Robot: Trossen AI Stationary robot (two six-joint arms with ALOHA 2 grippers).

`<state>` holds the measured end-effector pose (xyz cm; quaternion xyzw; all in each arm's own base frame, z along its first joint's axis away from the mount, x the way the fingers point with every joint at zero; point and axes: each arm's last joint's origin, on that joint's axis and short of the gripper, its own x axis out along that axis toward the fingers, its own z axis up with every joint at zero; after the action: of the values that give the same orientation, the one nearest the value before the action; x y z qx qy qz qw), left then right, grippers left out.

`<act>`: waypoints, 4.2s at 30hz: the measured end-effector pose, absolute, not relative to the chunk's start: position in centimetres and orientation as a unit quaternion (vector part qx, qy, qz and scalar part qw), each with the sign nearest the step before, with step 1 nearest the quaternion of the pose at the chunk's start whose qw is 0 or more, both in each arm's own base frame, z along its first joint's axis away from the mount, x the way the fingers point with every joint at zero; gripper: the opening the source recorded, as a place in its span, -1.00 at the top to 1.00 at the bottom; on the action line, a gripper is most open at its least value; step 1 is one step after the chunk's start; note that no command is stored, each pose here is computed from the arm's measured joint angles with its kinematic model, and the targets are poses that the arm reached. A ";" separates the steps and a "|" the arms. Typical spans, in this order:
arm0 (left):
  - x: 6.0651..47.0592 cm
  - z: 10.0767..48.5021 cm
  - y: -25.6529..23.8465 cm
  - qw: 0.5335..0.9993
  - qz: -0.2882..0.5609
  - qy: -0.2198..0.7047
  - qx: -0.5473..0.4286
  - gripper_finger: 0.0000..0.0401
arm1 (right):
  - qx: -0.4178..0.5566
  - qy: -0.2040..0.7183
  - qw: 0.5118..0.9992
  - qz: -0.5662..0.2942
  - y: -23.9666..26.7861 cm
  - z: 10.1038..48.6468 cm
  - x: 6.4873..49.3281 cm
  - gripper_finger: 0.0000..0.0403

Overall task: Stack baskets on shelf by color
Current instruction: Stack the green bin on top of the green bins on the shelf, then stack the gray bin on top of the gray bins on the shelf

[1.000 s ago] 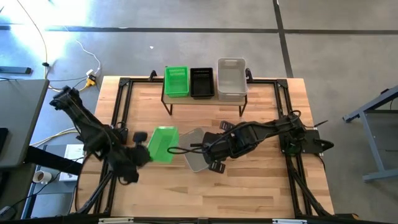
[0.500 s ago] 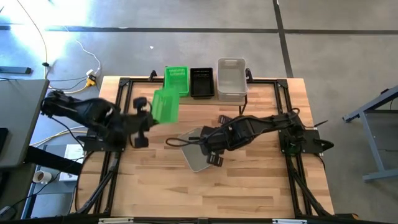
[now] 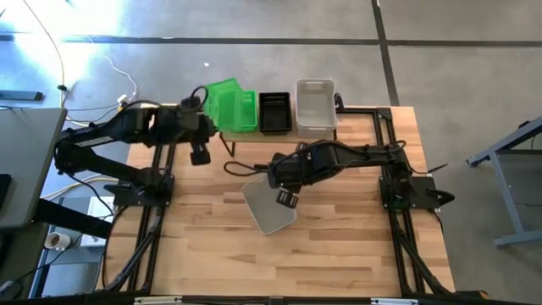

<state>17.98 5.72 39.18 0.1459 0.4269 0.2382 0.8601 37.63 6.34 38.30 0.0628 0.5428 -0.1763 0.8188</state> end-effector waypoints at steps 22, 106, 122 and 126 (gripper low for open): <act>22.1 37.2 13.0 0.830 0.226 0.504 0.078 1.00 | 0.070 0.544 0.813 -0.196 3.4 38.3 38.0 0.51; 18.3 41.3 -0.7 0.918 0.018 0.394 -0.041 0.47 | 0.003 0.583 0.810 0.072 14.1 35.5 38.7 0.51; 18.2 41.3 -2.1 0.918 -0.010 0.395 -0.034 0.47 | -0.130 0.622 0.767 0.092 17.1 28.8 41.5 0.45; 18.2 41.3 -2.1 0.918 -0.009 0.395 -0.036 0.47 | -0.138 0.638 0.752 0.094 17.4 26.8 42.3 0.43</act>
<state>18.21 -2.08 41.32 -0.0362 0.3947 -0.0089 0.9180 42.26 17.39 26.83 -0.1378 0.6383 0.0939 0.7515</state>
